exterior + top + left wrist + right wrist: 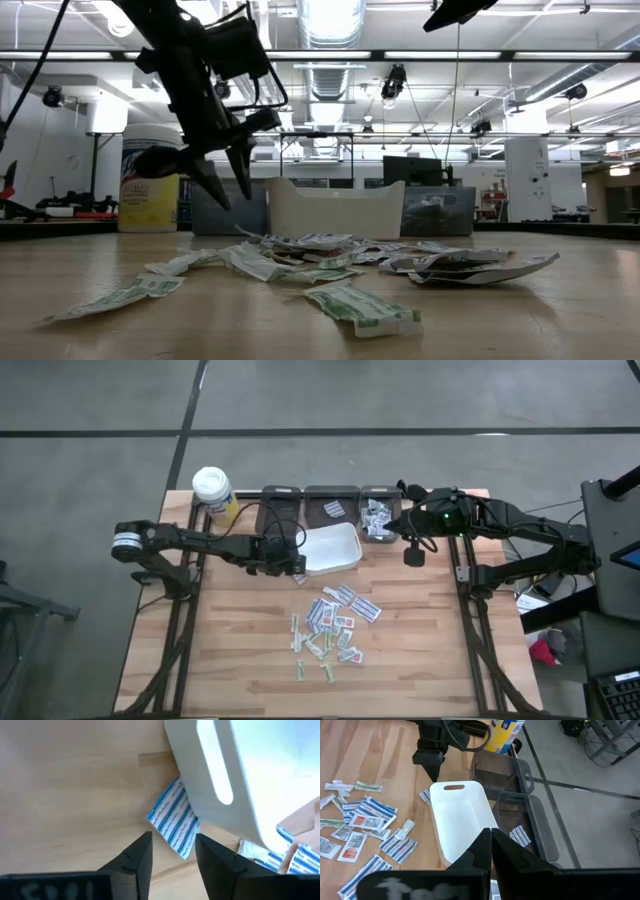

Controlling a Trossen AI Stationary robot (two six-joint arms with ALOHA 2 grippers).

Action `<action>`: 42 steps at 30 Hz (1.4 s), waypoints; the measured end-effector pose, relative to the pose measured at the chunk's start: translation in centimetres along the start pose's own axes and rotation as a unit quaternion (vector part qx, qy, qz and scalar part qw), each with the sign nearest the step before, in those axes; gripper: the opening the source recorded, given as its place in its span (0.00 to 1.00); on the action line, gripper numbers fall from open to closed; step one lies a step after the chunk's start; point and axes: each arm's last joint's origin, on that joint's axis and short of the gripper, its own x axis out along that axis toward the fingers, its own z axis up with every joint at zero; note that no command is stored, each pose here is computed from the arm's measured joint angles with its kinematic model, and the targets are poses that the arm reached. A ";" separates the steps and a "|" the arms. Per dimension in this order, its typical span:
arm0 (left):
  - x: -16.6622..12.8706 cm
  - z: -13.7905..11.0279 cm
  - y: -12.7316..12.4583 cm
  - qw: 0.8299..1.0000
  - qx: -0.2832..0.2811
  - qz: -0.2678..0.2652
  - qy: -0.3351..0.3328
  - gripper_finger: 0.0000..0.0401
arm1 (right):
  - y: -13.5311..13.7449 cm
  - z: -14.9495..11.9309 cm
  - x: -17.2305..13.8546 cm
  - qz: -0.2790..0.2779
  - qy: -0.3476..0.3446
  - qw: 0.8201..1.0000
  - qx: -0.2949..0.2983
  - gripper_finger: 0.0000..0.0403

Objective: Pick & Place First Aid Supplies
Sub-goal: Put the blue bandage pack into the middle black bin

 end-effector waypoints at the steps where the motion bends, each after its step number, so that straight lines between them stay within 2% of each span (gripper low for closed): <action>1: 0.3 0.0 0.0 1.000 -0.004 0.000 0.000 0.35 | 0.0 0.0 0.0 -0.003 0.001 1.000 -0.001 0.02; 13: 4.5 -0.6 0.2 0.999 -0.027 0.027 0.011 0.35 | 0.0 0.0 0.0 -0.008 0.002 1.000 -0.014 0.02; 21: 5.2 -0.7 0.4 0.999 -0.026 0.041 0.014 0.35 | 0.0 0.0 0.0 -0.008 0.002 1.000 -0.014 0.02; 25: 5.3 -0.8 0.7 0.999 -0.019 0.048 0.011 0.26 | 0.0 0.0 0.0 -0.008 0.002 1.000 -0.014 0.02; 30: 5.3 -0.7 0.9 0.998 0.014 0.059 -0.012 0.03 | 0.0 0.0 0.0 -0.008 0.002 1.000 -0.013 0.02; 37: 4.4 -0.5 0.9 0.996 0.056 0.059 -0.022 0.00 | 0.0 0.0 0.0 -0.008 0.002 1.000 -0.012 0.02; 39: 3.6 -0.3 1.3 0.993 0.071 0.087 -0.039 0.00 | 0.0 0.0 0.0 -0.008 0.002 1.000 -0.012 0.02; 42: 2.0 0.2 1.4 0.988 0.088 0.096 -0.087 0.00 | 0.0 0.0 0.0 -0.008 0.002 1.000 -0.012 0.02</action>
